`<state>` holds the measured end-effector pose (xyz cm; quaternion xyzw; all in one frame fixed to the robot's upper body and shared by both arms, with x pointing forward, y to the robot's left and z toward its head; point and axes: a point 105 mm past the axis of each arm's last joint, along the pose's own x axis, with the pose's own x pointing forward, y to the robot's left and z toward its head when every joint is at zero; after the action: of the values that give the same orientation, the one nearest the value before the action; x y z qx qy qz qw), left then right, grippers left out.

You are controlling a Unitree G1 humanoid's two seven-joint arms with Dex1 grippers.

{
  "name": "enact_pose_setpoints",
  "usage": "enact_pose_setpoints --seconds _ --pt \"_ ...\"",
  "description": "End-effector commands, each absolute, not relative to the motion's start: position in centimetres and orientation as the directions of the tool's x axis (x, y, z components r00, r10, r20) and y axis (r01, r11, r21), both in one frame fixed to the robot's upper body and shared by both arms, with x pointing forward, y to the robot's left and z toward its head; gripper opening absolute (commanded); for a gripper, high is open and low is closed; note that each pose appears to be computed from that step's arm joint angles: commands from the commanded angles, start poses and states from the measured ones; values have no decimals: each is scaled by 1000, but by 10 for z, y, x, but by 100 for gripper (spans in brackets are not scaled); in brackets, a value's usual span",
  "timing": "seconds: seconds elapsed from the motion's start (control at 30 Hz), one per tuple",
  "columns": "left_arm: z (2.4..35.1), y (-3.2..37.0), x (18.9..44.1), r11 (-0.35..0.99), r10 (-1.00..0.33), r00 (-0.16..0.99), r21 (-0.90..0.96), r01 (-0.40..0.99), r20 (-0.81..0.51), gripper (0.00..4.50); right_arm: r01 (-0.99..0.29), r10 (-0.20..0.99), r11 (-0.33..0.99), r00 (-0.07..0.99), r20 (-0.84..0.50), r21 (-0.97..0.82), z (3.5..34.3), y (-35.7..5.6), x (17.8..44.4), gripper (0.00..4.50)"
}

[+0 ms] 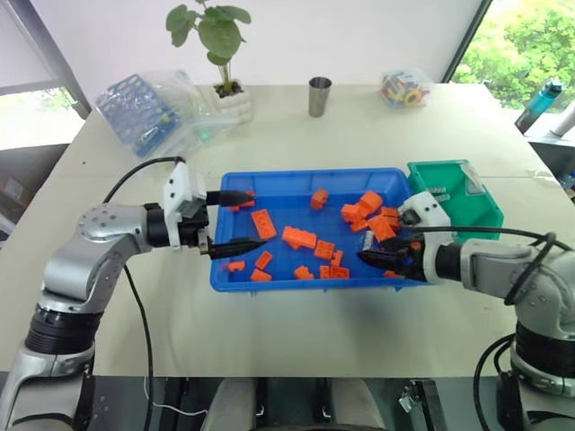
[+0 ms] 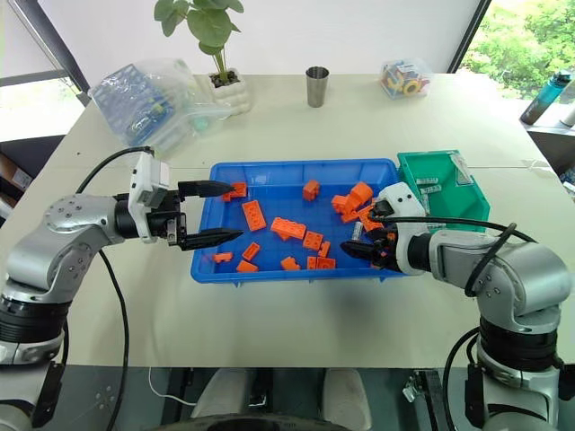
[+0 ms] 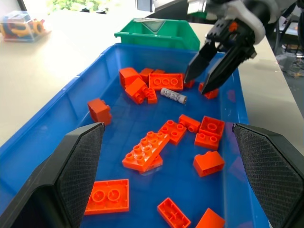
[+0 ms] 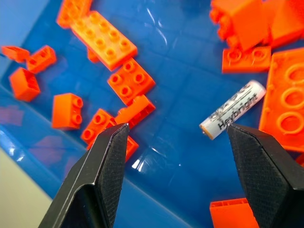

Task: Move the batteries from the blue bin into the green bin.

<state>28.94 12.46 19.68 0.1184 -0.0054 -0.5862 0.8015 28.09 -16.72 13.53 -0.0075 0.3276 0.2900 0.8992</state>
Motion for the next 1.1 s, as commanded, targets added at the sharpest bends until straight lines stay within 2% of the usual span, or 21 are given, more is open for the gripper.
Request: enact_pose_setpoints --seconds 0.03,0.33,0.7,0.8,0.97,1.1 --pt "208 123 288 279 -944 311 243 929 -107 450 -516 505 840 628 -592 168 137 -165 288 336" --pt "210 126 288 290 -940 324 250 924 -105 450 -501 483 850 622 -616 162 120 -164 302 336" --pt "210 125 288 296 -939 329 252 922 -102 450 -509 481 848 628 -612 146 114 -158 318 336" --pt "211 125 289 294 -939 328 254 921 -102 450 -526 502 836 622 -601 154 115 -154 317 251" --pt "213 126 290 298 -939 331 255 920 -97 450 -541 505 829 620 -600 138 115 -152 315 13" --pt "212 126 290 297 -939 330 254 921 -98 450 -543 514 827 630 -582 143 124 -152 314 3"
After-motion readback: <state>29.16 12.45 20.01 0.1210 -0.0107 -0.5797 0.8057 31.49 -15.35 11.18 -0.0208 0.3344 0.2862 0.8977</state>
